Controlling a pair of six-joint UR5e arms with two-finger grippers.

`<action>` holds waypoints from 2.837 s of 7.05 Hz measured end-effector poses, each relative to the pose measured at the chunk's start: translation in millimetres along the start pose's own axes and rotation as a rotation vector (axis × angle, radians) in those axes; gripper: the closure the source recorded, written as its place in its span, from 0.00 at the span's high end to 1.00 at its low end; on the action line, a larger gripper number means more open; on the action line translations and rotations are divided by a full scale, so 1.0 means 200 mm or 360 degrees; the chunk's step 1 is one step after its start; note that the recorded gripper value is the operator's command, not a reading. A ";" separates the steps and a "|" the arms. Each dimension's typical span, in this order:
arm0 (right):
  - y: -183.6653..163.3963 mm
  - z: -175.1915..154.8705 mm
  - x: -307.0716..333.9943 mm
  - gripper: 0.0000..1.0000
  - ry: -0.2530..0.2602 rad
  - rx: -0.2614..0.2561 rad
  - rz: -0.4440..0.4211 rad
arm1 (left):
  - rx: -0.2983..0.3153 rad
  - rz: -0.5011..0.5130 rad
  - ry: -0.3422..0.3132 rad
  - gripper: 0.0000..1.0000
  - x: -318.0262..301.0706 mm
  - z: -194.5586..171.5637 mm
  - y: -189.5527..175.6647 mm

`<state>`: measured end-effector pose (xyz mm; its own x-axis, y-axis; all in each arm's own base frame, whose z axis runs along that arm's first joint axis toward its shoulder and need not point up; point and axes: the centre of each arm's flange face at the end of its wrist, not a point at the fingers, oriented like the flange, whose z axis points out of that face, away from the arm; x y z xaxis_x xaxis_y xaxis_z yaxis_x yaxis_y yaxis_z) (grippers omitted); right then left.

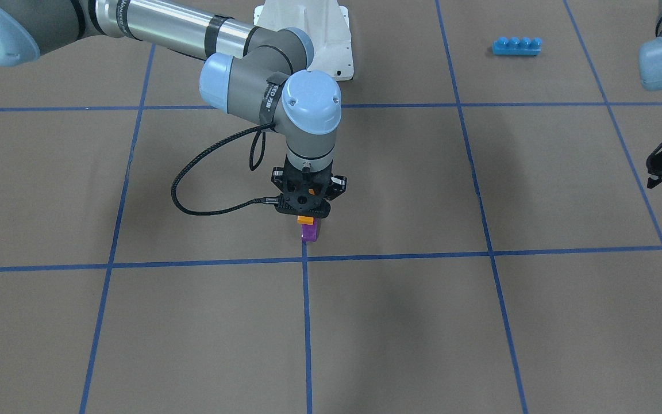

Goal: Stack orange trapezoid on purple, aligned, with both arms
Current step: 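Lower the orange trapezoid onto the purple block, aligning their edges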

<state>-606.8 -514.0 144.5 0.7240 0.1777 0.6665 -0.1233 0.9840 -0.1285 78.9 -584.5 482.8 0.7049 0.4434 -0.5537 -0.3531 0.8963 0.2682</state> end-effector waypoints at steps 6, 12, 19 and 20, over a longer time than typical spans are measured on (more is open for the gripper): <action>0.03 0.06 0.01 0.00 0.0011 0.0000 -0.0017 | 0.0000 -0.0002 0.0000 1.00 0.00 0.00 0.00; 0.05 0.08 -0.01 0.00 -0.0039 0.0010 -0.0024 | -0.0004 -0.0006 0.0001 1.00 0.00 0.01 0.00; 0.05 0.13 0.02 0.00 -0.0038 0.0058 -0.0029 | -0.0003 -0.0007 0.0001 1.00 0.00 0.01 0.00; 0.06 0.16 0.03 0.00 -0.0066 0.0063 -0.0030 | -0.0006 -0.0009 0.0001 1.00 0.00 0.01 0.00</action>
<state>-625.3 -501.6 171.4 0.6977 0.1585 0.6986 -0.1373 0.9867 -0.0868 80.2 -585.3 484.1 0.7064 0.4382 -0.5558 -0.3512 0.8988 0.2622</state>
